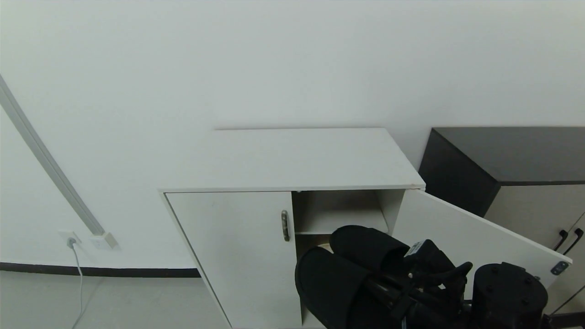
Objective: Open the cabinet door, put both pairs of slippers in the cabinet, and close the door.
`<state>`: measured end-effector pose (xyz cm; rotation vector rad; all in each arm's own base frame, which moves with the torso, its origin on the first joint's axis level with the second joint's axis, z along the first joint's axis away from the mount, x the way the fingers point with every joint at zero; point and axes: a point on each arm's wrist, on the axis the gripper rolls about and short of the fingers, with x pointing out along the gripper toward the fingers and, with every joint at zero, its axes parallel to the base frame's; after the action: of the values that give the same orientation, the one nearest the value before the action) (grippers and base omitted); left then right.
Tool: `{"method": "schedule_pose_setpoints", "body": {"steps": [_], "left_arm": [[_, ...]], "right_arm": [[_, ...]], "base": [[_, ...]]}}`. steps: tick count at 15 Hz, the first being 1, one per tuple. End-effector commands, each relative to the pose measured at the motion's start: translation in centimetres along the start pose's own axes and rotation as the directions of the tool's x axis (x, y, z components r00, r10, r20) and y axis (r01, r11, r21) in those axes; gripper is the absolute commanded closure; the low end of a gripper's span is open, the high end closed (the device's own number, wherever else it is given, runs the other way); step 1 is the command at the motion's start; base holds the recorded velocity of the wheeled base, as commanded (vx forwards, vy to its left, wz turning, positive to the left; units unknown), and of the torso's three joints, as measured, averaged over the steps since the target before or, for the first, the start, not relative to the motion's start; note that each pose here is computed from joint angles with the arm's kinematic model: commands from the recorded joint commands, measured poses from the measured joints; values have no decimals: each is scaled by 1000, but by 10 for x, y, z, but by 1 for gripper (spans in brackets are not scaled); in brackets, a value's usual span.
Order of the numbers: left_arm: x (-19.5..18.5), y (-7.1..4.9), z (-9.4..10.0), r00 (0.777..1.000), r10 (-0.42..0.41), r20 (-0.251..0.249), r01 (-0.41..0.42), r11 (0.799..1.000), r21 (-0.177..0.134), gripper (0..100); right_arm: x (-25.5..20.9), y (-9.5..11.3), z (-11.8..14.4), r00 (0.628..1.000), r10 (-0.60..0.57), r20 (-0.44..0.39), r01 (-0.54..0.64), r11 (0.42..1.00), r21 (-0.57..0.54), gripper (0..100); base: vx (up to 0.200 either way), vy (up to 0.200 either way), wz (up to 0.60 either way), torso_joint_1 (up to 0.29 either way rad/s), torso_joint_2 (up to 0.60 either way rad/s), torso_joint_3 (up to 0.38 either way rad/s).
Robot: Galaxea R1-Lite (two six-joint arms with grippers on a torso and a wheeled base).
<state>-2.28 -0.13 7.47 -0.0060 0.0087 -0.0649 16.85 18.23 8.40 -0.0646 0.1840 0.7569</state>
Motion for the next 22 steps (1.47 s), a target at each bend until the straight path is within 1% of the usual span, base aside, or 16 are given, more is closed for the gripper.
{"method": "schedule_pose_setpoints", "body": {"steps": [1, 12, 18, 22], "left_arm": [[0, 0, 0, 1000, -1, -1, 1, 1000, 0, 100], [0, 0, 0, 1000, -1, -1, 1, 1000, 1, 100], [0, 0, 0, 1000, -1, -1, 1, 1000, 1, 100], [0, 0, 0, 1000, -1, -1, 1, 1000, 1, 100]], "right_arm": [[3, 0, -5, 1000, -1, -16, 1, 1000, -1, 100], [4, 0, -7, 1000, -1, -18, 1, 1000, -1, 100], [4, 0, -8, 1000, 1, -21, -1, 1000, -2, 100], [3, 0, -9, 1000, 1, -26, -1, 1000, -2, 100]], "base": [[0, 0, 0, -222, 544, 330], [0, 0, 0, -185, 510, 319], [0, 0, 0, -117, 463, 337], [0, 0, 0, -61, 442, 373]]}}
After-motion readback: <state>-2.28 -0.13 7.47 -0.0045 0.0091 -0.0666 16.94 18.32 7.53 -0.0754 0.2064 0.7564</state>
